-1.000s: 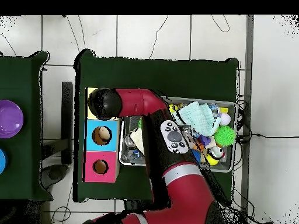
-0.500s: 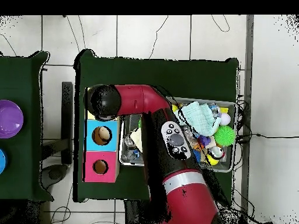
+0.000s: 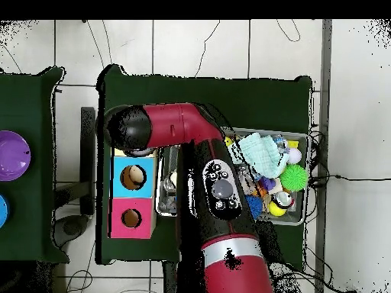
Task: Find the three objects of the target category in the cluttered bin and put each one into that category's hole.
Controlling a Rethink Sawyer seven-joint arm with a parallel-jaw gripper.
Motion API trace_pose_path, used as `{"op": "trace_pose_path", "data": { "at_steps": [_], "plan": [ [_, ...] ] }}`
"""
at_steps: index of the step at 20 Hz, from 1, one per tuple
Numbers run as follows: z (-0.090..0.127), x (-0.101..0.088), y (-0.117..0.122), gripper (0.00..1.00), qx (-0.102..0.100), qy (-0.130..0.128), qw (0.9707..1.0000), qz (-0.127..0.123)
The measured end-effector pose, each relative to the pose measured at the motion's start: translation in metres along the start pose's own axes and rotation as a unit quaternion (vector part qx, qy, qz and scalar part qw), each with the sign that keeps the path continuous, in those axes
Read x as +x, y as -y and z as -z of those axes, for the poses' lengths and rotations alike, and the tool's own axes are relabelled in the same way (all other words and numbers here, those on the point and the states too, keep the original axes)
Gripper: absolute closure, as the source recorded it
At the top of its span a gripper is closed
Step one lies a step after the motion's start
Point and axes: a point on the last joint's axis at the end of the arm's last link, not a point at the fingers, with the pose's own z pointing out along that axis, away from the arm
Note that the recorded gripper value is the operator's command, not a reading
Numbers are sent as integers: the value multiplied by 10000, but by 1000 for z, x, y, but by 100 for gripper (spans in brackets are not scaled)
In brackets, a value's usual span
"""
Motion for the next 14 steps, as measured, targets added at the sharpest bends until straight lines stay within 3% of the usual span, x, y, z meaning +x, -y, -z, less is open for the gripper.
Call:
{"op": "trace_pose_path", "data": {
  "at_steps": [4, 8, 10, 14],
  "plan": [
    [6, 0, 10, 100, 416, 94, 9990, 159],
    [15, 2, 26, 100, 858, 290, 9954, 310],
    [17, 1, 29, 100, 896, 330, 9949, 311],
    [33, -8, 48, 100, 974, 660, 9928, 212]
  ]
}}
